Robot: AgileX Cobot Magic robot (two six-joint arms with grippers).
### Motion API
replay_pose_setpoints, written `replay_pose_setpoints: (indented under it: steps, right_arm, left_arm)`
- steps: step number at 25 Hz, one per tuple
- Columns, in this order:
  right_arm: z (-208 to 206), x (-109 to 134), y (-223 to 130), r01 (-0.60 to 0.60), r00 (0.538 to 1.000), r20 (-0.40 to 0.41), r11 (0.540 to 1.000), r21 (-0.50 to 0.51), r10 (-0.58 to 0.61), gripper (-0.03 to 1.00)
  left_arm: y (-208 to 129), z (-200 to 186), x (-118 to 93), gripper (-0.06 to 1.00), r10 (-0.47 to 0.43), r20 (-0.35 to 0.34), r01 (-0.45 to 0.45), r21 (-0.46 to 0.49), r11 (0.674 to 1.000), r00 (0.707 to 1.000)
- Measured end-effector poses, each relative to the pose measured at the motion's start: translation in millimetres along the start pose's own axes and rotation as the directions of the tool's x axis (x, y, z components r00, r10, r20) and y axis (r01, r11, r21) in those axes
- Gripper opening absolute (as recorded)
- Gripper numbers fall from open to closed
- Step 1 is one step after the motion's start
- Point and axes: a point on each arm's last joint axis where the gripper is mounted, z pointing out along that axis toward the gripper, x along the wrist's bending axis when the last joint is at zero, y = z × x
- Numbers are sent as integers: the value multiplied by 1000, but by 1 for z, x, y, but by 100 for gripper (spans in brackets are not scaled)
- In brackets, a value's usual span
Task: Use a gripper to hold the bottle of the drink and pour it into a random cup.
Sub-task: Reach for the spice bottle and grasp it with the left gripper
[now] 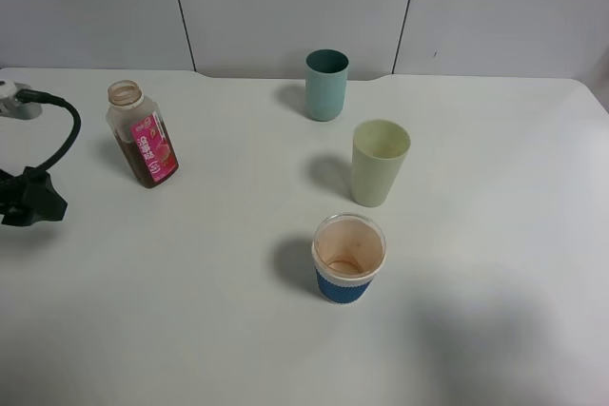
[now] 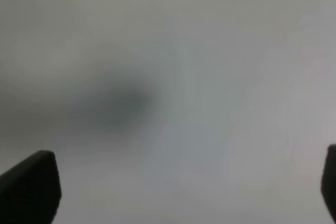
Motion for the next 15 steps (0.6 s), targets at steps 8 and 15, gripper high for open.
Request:
replay_pose_setpoints:
  steps: [8,15]
  right_arm:
    - [0,0,0,0,1000,0,1000,0,0,99]
    - [0,0,0,0,1000,0,1000,0,0,99]
  left_arm:
    - [-3,19,0,98,-27,-9,26,-99,995,1000]
    - [6,35,-14,98,46,4,-44,-201,979,999]
